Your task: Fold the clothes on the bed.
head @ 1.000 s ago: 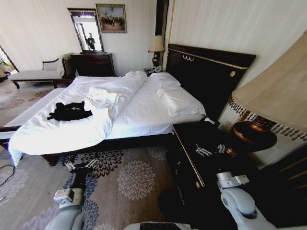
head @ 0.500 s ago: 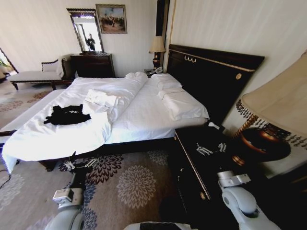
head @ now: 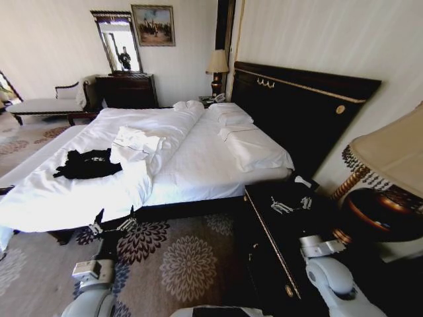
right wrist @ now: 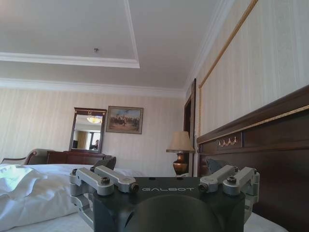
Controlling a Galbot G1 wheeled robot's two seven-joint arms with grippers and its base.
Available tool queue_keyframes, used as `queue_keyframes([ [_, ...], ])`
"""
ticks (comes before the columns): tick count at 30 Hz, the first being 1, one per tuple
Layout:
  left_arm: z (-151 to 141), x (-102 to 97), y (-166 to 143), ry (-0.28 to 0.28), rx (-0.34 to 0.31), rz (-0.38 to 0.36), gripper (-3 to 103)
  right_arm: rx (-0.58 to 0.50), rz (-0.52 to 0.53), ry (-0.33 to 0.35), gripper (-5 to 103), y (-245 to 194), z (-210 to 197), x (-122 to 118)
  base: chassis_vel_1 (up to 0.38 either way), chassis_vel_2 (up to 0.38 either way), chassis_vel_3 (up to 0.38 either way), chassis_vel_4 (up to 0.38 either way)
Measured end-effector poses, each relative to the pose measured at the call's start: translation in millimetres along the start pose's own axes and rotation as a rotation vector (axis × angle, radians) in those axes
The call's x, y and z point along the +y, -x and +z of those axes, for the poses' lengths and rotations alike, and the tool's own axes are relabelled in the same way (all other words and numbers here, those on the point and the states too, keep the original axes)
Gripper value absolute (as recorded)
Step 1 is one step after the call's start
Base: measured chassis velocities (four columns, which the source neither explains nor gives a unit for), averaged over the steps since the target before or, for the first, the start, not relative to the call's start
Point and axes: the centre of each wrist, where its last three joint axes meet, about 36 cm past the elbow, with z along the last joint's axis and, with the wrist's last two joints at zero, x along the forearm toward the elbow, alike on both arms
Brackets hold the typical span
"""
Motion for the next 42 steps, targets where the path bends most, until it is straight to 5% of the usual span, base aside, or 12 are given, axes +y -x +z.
queue_keyframes([
  [42, -0.5, 0.3, -2.4, 0.012, -0.006, 0.004, 100, 0.004, 0.017, -0.001, 100, 1.2, 1.8, -3.7, -0.122, 0.12, 0.118, -0.125],
])
